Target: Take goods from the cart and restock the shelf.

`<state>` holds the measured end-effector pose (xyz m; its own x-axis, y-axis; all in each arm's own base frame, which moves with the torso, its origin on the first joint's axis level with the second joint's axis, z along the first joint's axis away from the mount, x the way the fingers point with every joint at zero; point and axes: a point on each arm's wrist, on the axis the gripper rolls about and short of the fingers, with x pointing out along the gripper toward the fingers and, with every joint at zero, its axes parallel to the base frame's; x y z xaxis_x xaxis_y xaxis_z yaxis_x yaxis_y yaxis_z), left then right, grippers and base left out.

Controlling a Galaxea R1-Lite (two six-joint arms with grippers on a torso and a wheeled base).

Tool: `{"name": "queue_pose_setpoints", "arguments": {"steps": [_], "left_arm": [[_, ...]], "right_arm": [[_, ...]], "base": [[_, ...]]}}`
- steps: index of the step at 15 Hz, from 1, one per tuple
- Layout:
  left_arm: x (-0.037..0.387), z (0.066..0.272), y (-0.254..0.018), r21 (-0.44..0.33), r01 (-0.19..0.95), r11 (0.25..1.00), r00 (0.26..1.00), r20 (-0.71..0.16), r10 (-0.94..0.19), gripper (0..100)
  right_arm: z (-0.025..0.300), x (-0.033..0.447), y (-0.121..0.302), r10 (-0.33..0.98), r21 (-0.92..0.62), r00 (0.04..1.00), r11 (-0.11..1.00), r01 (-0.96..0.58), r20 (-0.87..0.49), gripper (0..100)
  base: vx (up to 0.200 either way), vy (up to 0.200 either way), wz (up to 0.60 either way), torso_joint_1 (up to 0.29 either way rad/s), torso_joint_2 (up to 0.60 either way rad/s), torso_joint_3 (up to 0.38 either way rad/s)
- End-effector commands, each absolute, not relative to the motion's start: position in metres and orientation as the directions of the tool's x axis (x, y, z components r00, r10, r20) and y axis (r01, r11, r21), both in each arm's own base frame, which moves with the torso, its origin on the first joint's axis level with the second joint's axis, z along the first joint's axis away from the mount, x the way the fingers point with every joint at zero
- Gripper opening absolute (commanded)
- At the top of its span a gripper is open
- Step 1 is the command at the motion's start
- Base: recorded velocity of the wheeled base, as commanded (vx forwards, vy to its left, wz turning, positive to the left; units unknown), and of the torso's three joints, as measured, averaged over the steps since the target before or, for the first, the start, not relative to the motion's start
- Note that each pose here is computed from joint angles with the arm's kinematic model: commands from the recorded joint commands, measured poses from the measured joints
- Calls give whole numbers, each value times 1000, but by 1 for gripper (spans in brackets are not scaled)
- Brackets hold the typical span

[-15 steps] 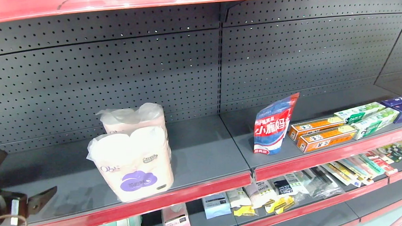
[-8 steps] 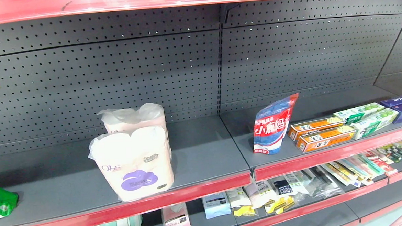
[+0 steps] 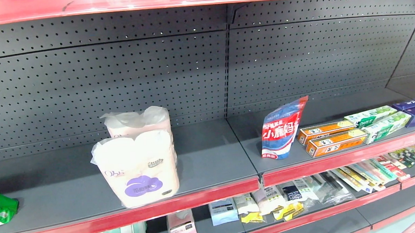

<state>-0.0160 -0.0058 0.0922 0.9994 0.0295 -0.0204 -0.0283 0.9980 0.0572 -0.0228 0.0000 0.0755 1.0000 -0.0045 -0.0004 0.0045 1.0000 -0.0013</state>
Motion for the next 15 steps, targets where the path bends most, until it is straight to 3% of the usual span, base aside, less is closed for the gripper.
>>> {"name": "queue_pose_setpoints", "arguments": {"steps": [1, 4, 5, 6, 7, 8, 10, 15], "left_arm": [[-15, 82, -2, 13, -178, 984, 983, -52, 178, 100], [-14, 83, -3, 16, -144, 989, 988, -51, 145, 100], [-14, 83, -6, 140, -17, 990, 998, -50, 24, 100], [-14, 82, -7, 169, 42, 985, 998, -53, -34, 100], [-14, 82, -7, 129, 59, 990, 997, -54, -52, 100], [-14, 82, -6, 65, 1, 998, 999, -53, 3, 100], [-15, 81, -1, 76, -202, 976, 976, -61, 207, 100], [-15, 77, -2, 32, -189, 982, 975, -112, 191, 100]], "right_arm": [[76, -23, 0, -5, -2, 1000, 1000, 5, -2, 100], [76, -23, 0, -3, -2, 1000, 1000, 3, -2, 100], [76, -23, 0, -2, -2, 1000, 1000, 2, -2, 100], [76, -23, 0, -2, -2, 1000, 1000, 2, -2, 100], [76, -23, 0, -3, -2, 1000, 1000, 3, -2, 100], [76, -23, 0, -3, -2, 1000, 1000, 3, -2, 100], [75, -23, 0, -3, -2, 1000, 1000, 3, -3, 100], [75, -23, 0, -2, -2, 1000, 1000, 2, -3, 100]], "base": [[0, 0, 0, 0, 0, 0], [0, 0, 0, 0, 0, 0], [0, 0, 0, 0, 0, 0], [0, 0, 0, 0, 0, 0], [0, 0, 0, 0, 0, 0], [0, 0, 0, 0, 0, 0], [0, 0, 0, 0, 0, 0], [0, 0, 0, 0, 0, 0]]}}
